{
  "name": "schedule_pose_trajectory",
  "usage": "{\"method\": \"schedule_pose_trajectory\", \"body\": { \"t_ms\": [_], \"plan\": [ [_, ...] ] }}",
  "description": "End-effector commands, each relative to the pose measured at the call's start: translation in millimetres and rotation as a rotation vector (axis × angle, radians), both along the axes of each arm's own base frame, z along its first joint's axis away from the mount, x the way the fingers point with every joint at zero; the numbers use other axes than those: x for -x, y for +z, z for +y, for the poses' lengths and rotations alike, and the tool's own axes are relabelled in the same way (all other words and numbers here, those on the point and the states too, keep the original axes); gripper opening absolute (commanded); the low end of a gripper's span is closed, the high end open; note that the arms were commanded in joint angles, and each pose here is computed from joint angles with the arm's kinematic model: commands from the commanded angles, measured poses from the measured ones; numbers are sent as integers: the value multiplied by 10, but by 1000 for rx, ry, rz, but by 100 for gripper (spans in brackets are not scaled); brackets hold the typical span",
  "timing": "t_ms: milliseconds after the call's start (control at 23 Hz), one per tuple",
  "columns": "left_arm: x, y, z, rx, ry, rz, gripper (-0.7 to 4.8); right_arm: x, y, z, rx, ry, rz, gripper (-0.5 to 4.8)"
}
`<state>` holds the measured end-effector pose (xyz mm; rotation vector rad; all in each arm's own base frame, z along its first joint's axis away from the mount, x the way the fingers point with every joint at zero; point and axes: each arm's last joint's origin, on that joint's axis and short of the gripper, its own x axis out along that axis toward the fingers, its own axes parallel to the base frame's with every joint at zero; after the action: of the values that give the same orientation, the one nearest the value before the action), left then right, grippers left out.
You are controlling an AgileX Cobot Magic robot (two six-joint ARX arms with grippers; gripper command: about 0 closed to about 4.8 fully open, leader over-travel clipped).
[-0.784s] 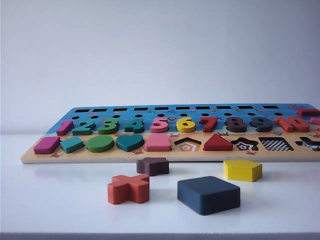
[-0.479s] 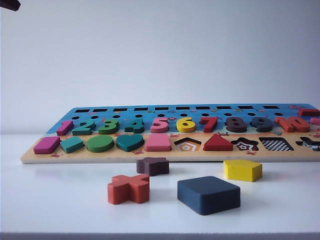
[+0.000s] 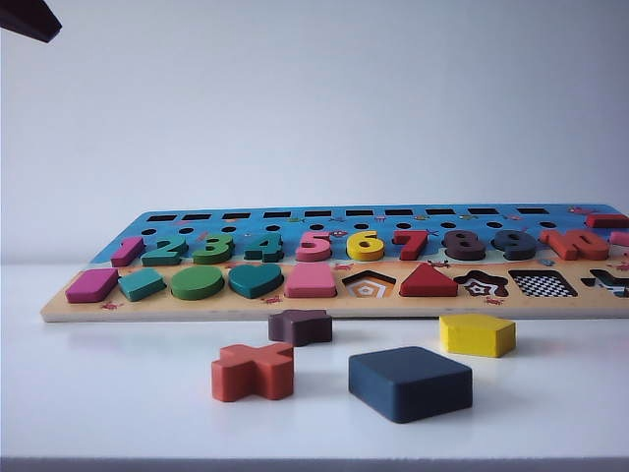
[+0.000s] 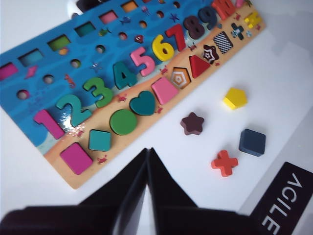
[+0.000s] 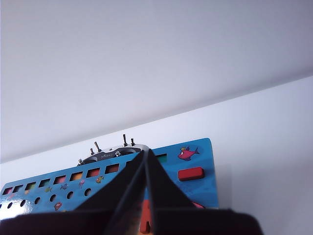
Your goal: Insert the cube into the slot.
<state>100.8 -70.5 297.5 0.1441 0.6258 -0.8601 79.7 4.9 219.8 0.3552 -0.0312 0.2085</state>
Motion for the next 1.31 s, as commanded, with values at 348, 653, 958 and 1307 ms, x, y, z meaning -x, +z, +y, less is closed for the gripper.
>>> {"method": "schedule_pose_trajectory", "body": {
  "t_ms": [348, 653, 958, 1307],
  "plan": [
    [-40, -67, -85, 10, -103, 133, 10, 183, 310, 5, 113, 3, 71, 10],
    [-47, -80, -89, 4, -102, 147, 10, 130, 802, 30, 240, 109, 220, 19],
    [-49, -80, -87, 4, -99, 147, 10, -162, 1212, 180, 267, 417, 549, 75],
    [-49, -80, -87, 4, -100, 146, 10, -540, 1141, 603, 304, 682, 820, 260]
  ]
}}
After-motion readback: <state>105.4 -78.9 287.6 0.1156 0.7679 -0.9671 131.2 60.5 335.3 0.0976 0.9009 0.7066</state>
